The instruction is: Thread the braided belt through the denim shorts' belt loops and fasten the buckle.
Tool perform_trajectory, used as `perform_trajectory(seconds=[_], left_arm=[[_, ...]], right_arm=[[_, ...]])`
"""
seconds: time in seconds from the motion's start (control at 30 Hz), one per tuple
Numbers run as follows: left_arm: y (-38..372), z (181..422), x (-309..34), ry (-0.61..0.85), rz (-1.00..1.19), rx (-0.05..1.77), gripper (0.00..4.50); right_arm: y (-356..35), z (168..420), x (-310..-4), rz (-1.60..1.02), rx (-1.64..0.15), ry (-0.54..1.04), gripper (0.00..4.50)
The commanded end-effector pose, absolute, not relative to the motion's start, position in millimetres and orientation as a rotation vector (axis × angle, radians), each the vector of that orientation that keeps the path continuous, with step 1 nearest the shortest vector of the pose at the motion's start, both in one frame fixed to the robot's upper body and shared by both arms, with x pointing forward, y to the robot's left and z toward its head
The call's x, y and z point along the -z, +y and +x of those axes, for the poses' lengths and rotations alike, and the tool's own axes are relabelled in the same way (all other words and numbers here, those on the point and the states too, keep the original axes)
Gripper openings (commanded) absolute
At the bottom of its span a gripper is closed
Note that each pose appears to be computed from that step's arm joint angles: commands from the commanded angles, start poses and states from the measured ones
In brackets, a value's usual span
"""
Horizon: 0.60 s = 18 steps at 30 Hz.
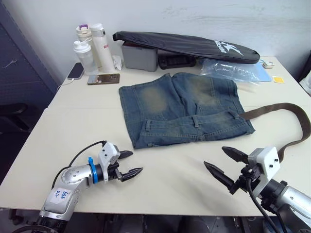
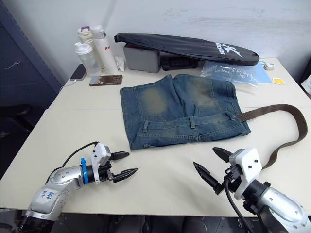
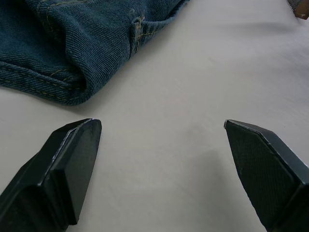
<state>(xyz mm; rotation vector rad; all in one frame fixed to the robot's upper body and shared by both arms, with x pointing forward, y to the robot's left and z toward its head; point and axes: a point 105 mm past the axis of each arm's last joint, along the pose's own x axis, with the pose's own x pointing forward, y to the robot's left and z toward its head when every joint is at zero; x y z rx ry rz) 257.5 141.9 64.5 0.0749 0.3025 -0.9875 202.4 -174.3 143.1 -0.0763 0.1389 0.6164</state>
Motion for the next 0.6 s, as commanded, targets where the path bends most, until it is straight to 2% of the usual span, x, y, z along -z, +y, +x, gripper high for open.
perform_trajectory(seconds=[0.03, 0.13, 0.33, 0.6], left_arm=[[138, 247, -80, 0.260, 0.089, 1.055, 4.49], [138, 236, -97, 0.206, 0.071, 1.128, 4.49], [148, 227, -107, 0.174, 0.054, 1.149, 4.49], [153, 228, -112, 0.142, 0.004, 1.125, 4.49]], right_arm=[[-175, 203, -147, -0.097, -0.629, 0.119, 4.50], [-177, 205, -143, -0.122, -0.646, 0.139, 4.50], [-179, 207, -137, -0.130, -0.670, 0.149, 4.50], [-182, 209, -130, -0.161, -0.685, 0.169, 4.50]])
